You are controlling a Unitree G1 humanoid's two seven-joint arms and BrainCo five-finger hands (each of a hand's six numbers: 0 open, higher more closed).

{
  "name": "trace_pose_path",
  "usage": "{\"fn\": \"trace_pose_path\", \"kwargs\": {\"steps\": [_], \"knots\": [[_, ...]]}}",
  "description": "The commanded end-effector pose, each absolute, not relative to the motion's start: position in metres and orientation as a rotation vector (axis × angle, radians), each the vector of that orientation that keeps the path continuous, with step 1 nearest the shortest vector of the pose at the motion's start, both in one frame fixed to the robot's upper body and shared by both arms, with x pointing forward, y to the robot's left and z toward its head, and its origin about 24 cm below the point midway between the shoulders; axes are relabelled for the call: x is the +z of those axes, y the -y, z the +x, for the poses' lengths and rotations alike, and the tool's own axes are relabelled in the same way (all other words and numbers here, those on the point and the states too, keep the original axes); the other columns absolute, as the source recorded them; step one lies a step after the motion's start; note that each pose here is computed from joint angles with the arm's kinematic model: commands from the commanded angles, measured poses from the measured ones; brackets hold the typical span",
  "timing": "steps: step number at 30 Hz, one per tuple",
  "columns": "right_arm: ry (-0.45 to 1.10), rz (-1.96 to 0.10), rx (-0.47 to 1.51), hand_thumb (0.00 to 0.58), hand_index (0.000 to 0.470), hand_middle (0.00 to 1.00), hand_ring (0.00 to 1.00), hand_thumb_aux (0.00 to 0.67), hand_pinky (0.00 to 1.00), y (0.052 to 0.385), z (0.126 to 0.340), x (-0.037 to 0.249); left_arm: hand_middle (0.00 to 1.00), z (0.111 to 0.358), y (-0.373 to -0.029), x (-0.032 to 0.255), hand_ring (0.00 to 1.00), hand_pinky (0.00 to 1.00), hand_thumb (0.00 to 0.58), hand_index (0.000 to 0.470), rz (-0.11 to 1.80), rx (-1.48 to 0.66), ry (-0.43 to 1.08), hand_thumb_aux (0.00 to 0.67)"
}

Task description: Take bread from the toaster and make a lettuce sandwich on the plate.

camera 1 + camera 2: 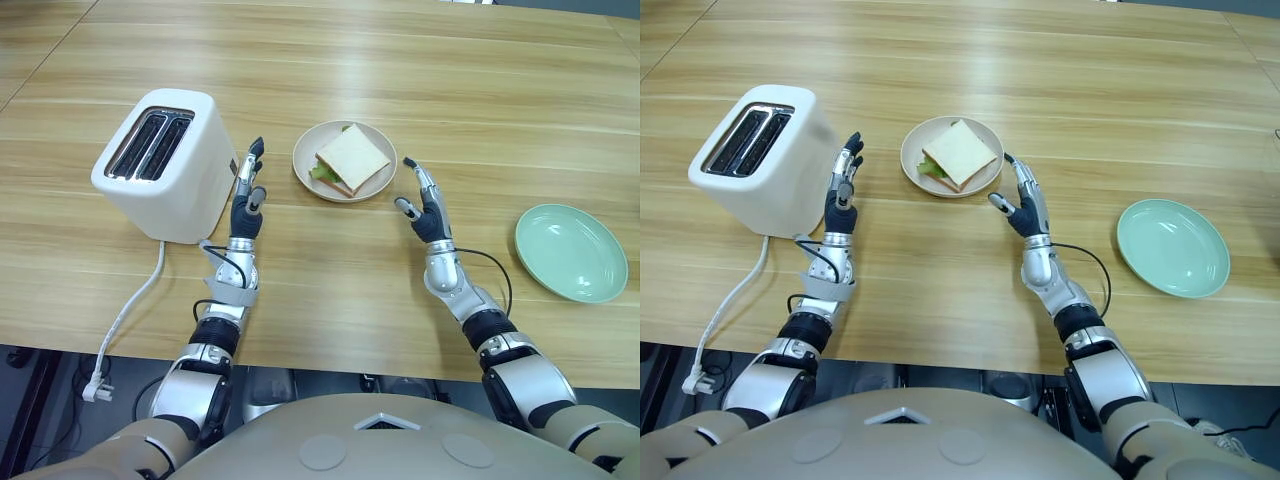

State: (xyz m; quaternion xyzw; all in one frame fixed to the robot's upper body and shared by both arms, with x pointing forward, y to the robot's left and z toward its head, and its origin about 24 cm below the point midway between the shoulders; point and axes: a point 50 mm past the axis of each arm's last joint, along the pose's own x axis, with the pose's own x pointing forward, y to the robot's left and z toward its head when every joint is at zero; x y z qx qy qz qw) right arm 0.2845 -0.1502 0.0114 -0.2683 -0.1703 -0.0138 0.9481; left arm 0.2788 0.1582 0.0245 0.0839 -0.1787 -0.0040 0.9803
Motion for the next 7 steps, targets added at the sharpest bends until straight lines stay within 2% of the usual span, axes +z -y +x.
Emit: {"fn": "trace_pose_path", "kwargs": {"steps": [1,7], "knots": [[0.285,-0.425,-0.088,0.000,0.000,0.00,0.00,0.000,0.00,0.1576,0.2893,0.0114,0.00,0.2804,-0.1637,0.0243,0.00,0.00,0.000,0.000,0.161,0.033,0.336,0.000],[0.252,-0.376,-0.093,0.000,0.000,0.00,0.00,0.000,0.00,0.1636,0.2863,0.0087,0.00,0.2776,-0.1644,0.0254,0.00,0.00,0.000,0.000,0.253,0.066,0.370,0.000]]}}
